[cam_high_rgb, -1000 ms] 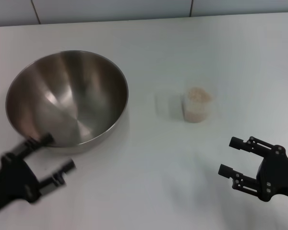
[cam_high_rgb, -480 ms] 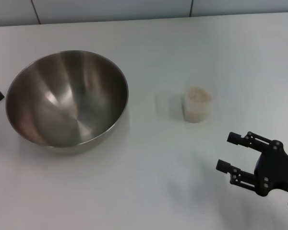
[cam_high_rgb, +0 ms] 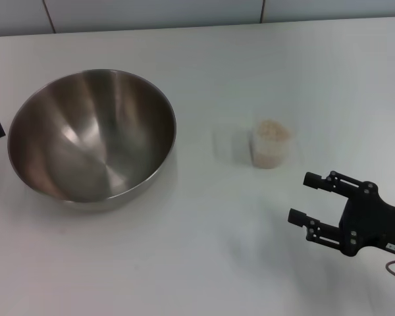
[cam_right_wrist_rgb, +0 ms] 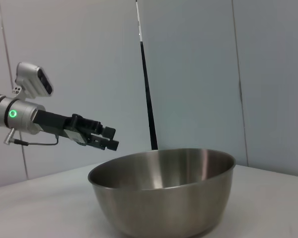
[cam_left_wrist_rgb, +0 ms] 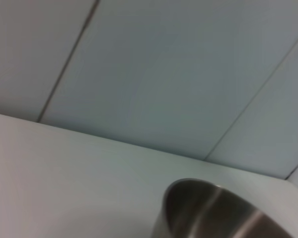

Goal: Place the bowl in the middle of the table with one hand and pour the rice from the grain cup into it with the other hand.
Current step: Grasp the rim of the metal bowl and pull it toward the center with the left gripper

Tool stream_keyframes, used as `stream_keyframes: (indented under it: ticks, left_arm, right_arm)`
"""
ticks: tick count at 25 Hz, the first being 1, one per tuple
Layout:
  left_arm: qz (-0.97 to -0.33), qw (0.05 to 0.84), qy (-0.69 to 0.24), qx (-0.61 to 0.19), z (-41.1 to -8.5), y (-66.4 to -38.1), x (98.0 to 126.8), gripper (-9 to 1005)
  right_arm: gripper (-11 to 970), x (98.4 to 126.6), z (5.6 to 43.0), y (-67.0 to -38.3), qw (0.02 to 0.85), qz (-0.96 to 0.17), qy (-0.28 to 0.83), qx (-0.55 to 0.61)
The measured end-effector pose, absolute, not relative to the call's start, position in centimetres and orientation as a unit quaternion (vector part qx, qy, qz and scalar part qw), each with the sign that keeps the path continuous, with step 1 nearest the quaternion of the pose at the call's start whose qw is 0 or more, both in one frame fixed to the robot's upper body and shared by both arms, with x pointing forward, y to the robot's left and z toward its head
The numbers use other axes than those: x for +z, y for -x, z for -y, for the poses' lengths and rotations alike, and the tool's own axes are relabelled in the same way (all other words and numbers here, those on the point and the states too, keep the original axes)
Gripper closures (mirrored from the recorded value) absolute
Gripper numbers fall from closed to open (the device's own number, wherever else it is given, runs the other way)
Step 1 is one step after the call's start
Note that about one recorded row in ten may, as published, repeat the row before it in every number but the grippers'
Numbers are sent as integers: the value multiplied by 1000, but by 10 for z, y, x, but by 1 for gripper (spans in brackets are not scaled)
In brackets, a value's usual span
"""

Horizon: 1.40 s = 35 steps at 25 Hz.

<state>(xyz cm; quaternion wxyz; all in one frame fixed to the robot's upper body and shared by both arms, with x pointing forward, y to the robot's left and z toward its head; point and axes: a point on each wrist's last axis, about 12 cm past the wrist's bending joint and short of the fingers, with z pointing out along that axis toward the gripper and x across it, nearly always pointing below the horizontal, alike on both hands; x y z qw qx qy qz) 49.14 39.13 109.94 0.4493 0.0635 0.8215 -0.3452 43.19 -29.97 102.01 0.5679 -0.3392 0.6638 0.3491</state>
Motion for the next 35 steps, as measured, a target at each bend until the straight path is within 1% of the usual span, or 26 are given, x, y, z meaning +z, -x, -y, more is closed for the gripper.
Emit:
stream_keyframes:
  ticks: [5,8,19,26,35]
  left_arm:
    - [-854,395,-71,-330,-384,-505,1104,261]
    - [-866,377,-76,-319,-380,-512,1105,262]
    - [-873,353,-94,-322,-366,-524,1108,282]
    - [-892,327,-89,-300,-364,-530,1105,295]
    - [-894,332,-91,-286,-365,-532,1107,311]
  right_arm:
    - [247,1022,300,-435,570,-662,343,346]
    - [247,1023,300,-438,572,-660,343,345]
    - [246,1024,301,-439,576,-659,342,342]
    - [247,1024,301,-441,575,-662,342,338]
    - [247,1023,301,-444,574,-664,344,334]
